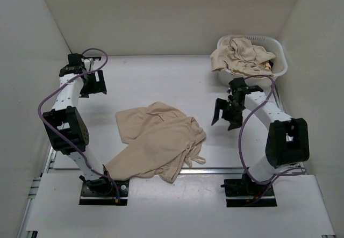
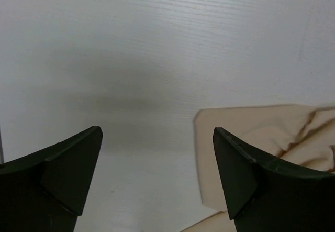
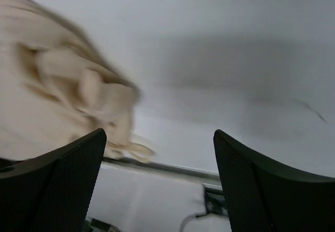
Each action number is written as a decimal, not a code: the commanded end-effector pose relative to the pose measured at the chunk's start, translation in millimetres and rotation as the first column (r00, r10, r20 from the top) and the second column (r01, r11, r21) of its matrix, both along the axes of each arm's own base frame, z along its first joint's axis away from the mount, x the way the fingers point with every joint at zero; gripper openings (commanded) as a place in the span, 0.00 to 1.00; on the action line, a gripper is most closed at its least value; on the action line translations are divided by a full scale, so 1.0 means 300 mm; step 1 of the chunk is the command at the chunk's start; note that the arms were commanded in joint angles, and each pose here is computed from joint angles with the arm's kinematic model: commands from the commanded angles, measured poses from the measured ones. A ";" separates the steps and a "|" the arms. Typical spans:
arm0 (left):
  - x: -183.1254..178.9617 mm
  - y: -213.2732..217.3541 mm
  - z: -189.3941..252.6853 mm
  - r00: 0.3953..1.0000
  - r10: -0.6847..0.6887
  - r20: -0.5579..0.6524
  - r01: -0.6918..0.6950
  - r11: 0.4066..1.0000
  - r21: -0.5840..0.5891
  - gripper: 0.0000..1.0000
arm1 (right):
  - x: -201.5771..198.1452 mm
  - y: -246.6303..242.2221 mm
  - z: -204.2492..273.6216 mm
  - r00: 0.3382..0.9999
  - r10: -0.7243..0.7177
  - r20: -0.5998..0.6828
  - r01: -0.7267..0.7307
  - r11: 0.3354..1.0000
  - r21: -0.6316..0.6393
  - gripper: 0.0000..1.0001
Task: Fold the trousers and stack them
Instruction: Grab the trousers from the pile
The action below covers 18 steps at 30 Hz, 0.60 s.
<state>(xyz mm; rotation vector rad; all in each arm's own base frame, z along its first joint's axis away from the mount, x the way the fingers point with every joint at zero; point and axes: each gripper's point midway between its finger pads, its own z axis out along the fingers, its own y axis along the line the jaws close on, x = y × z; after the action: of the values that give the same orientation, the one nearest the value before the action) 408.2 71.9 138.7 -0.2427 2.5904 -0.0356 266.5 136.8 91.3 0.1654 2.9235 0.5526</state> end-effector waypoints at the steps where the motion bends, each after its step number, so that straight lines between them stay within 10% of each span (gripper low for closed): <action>1: -0.034 -0.093 0.039 0.998 -0.062 -0.014 0.062 0.998 0.003 0.95 | -0.076 -0.195 0.059 1.000 0.021 0.020 -0.015 0.964 -0.265 0.88; 12: -0.680 -0.435 -0.334 0.812 -0.401 -0.423 0.433 0.901 -0.024 0.97 | -0.124 0.117 -0.045 0.964 0.263 0.044 -0.263 0.965 0.003 0.83; 18: -0.567 -0.419 -0.448 0.848 -0.388 -0.361 0.477 0.856 0.200 1.00 | -0.104 0.207 -0.193 0.969 0.246 -0.011 -0.242 0.961 0.134 0.83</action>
<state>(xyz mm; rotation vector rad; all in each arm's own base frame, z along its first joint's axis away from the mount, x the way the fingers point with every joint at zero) 168.1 -57.5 6.6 0.5667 3.1102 0.0502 216.0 169.8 36.4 -0.1875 3.0354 0.5799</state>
